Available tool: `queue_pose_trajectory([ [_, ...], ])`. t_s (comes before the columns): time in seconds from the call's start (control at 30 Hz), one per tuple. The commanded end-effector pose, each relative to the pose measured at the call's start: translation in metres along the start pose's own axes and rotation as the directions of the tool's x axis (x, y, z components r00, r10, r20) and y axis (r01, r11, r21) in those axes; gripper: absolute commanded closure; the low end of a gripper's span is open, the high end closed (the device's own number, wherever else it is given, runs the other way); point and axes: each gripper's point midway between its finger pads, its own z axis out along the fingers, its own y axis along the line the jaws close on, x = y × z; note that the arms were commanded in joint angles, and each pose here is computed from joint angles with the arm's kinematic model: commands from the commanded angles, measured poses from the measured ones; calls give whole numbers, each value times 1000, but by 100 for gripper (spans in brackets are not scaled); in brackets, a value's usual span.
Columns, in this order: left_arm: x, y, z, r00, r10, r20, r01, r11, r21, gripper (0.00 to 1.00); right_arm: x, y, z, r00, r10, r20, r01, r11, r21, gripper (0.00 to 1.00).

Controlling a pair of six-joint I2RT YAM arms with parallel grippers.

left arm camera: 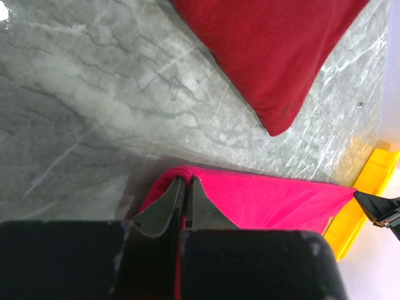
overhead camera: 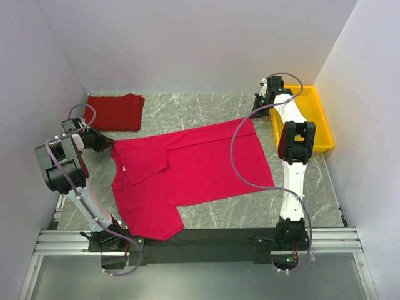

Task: Fold and stack the t-shirts
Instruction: Fold the tshirt

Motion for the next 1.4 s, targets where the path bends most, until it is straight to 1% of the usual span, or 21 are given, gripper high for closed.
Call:
queue_pose_trajectory([
  [0.0,-19,-4,1,998,43,41,-43,999,-7,99,-15,-8,2,998,-34,44,33,999,37,100],
  [0.43,-37,-2,10,996,25,86,-22,999,-33,99,-20,-21,6,997,-47,67,40,994,101,100],
  [0.53,-38,-3,13,996,19,82,-17,1000,-25,96,-25,-19,3,995,-53,80,45,994,99,100],
  [0.57,-38,-4,14,996,20,83,-18,1000,-21,92,-27,-18,3,995,-59,87,50,994,97,100],
  [0.6,-38,-4,14,997,17,81,-15,1000,-19,88,-29,-17,1,994,-65,93,57,994,92,89],
  [0.63,-39,-5,14,996,18,83,-16,1000,-15,84,-31,-15,-2,993,-70,98,62,994,91,84],
  [0.7,-44,-13,10,995,28,100,-28,1000,-3,68,-38,-8,-11,989,-86,123,77,994,76,72],
  [0.77,-53,-21,2,990,46,133,-46,999,1,54,-43,-3,-19,984,-102,147,93,993,66,68],
  [0.8,-60,-30,-7,984,67,162,-69,998,8,50,-51,4,-31,978,-118,173,109,992,61,62],
  [0.87,-76,-44,-28,966,105,238,-106,994,-11,44,-60,15,-48,967,-149,207,143,989,43,57],
  [0.97,-94,-49,-54,932,158,325,-135,987,-93,39,-64,31,-69,952,-199,232,201,979,17,52],
  [1.0,-100,-60,-73,909,194,370,-168,981,-102,37,-63,39,-75,950,-205,234,213,977,-11,48],
  [1.07,-103,-64,-96,882,224,414,-176,973,-151,31,-57,48,-88,938,-258,234,274,961,-40,48],
  [1.1,-103,-65,-104,871,252,422,-195,965,-173,31,-53,50,-92,935,-270,230,289,956,-51,47],
  [1.13,-101,-61,-110,866,264,425,-198,961,-193,30,-36,67,-87,927,-317,200,340,936,-93,47],
  [1.2,-98,-64,-134,847,277,454,-198,956,-216,29,-26,81,-105,903,-376,209,406,905,-127,46],
  [1.23,-89,-56,-138,852,266,452,-181,958,-224,28,-5,82,-103,882,-437,176,465,868,-173,46],
  [1.27,-86,-63,-160,828,265,495,-184,961,-208,27,0,94,-124,846,-492,206,528,828,-190,46],
  [1.3,-72,-49,-159,843,224,489,-137,969,-208,25,12,100,-132,816,-535,217,575,786,-226,46],
  [1.33,-63,-44,-166,848,181,497,-90,975,-202,12,50,102,-131,751,-626,208,658,682,-319,46],
  [1.37,-58,-43,-183,839,139,525,-49,982,-182,9,60,112,-158,680,-681,272,731,601,-323,45],
])
